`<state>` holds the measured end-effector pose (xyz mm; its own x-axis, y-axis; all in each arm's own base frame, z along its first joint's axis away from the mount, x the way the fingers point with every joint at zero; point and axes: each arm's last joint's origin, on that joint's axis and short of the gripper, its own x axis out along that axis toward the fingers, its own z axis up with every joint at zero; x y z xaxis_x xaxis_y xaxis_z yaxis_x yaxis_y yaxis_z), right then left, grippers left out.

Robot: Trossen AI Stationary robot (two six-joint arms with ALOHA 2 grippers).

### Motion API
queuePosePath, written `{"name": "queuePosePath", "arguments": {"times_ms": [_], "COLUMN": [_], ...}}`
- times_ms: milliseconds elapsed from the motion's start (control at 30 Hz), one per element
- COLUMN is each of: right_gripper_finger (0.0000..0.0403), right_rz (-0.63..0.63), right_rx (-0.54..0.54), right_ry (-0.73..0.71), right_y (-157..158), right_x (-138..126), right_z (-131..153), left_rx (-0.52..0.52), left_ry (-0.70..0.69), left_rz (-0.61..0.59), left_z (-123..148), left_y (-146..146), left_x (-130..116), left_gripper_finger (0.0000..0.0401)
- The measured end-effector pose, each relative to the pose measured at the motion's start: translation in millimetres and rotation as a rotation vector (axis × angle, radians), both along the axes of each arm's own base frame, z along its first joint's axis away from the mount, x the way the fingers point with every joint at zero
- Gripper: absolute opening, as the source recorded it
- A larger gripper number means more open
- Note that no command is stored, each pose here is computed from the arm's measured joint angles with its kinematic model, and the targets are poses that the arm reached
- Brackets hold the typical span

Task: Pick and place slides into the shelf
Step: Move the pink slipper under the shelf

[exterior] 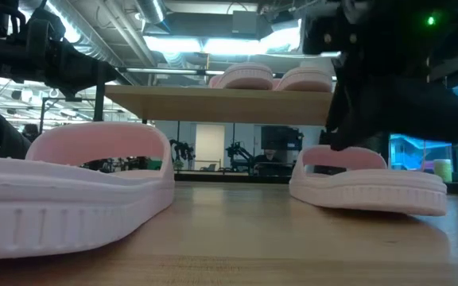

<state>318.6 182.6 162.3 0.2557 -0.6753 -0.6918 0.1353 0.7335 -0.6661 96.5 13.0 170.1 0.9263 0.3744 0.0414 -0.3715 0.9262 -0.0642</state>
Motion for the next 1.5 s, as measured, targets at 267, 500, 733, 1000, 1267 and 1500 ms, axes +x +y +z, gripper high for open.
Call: {"name": "queuePosePath", "arguments": {"times_ms": [267,500,733,1000,1267,1500], "right_gripper_finger": [0.0183,0.0183,0.0183,0.0183,0.0183,0.0183], "right_rz": [0.039,0.061,0.127,0.015,0.039,-0.002], "right_rx": [0.124,0.423,0.623,0.640,0.730,0.685], "right_ry": [-0.062,-0.118,-0.183,-0.110,-0.154,-0.114], "right_y": [28.6,69.5,97.2,88.1,90.1,75.6], "right_x": [6.2,4.0,2.7,-9.0,-7.2,-10.4], "right_z": [33.0,68.5,70.3,21.1,0.3,-16.1], "left_rx": [0.000,0.000,0.000,-0.002,-0.002,-0.003], "left_ry": [0.000,-0.001,0.000,-0.001,-0.002,-0.002], "left_rz": [0.000,0.000,0.000,0.000,0.000,0.000], "left_z": [0.0,0.1,0.1,0.0,0.1,0.0], "left_y": [0.0,0.0,0.0,0.0,0.0,0.0], "left_x": [0.0,0.0,0.0,0.0,0.0,0.0], "left_gripper_finger": [0.0141,0.0141,0.0141,0.0141,0.0141,0.0141]}}
